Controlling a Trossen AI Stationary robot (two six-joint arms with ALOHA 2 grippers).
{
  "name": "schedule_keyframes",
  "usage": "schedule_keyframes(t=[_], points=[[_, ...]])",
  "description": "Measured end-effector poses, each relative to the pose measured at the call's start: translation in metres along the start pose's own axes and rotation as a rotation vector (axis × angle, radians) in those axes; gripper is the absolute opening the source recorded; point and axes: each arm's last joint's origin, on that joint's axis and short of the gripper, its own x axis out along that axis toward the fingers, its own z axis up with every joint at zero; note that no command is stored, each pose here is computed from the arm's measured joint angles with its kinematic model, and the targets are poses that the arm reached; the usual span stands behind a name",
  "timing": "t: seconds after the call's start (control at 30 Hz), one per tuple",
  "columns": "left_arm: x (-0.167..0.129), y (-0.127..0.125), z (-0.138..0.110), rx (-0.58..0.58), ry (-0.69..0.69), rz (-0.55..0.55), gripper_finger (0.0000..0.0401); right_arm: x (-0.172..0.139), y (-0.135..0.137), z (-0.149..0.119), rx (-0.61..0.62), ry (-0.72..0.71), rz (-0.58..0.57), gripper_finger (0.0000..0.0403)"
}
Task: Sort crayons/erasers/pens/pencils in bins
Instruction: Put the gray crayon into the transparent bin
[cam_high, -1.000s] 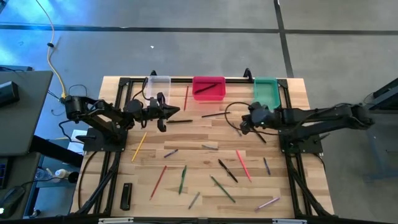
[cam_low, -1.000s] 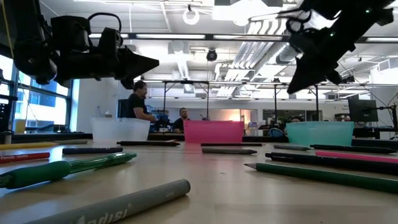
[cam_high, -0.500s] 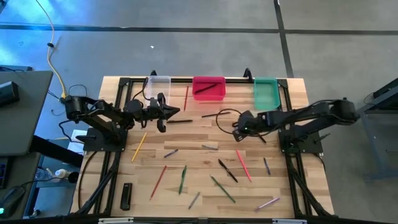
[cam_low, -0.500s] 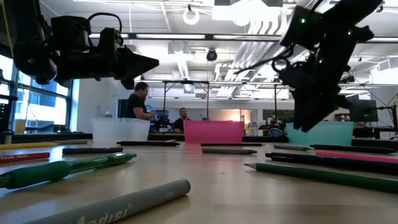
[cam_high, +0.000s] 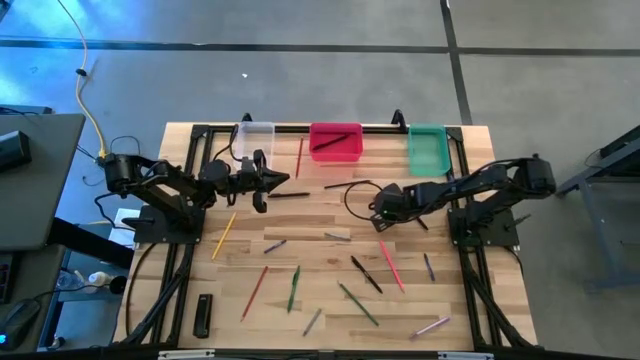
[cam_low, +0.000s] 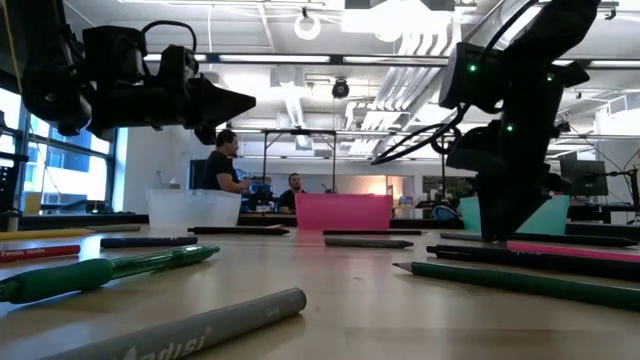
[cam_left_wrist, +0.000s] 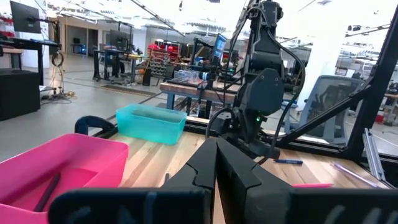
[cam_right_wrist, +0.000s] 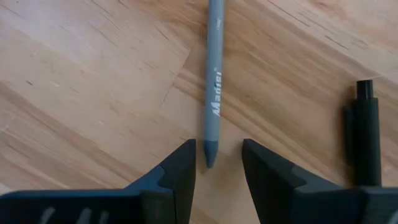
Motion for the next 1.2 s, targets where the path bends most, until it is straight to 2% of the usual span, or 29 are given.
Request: schedule_keyframes(t=[0.13, 0.47, 0.7, 0.83, 1.03, 1.2], points=[[0.0, 0.0, 0.0, 0.0, 0.0, 0.0, 0.0, 0.001, 0.0, 0.0, -0.002, -0.005, -0.009, 0.0111], [-0.001, 0.003, -0.001, -0.076, 0.008, 0.013, 0.0, 0.002, 0.0, 0.0, -0.034, -0.014, -0.011, 0.0026], [-0.003, 0.011, -0.002, -0.178, 0.02, 0.058, 0.0, -0.007, -0.001, 0.002, -0.065, -0.046, 0.033, 0.0013], [-0.004, 0.013, -0.005, -0.231, 0.056, 0.06, 0.0, -0.023, 0.007, 0.011, -0.099, -0.174, 0.174, 0.0012], [-0.001, 0.014, -0.005, -0.287, 0.075, 0.059, 0.0, -0.025, 0.016, 0.034, -0.202, -0.437, 0.465, 0.0012], [0.013, 0.006, 0.002, -0.342, 0.059, -0.036, 0.0, -0.015, 0.016, 0.057, -0.281, -0.616, 0.646, 0.0012]])
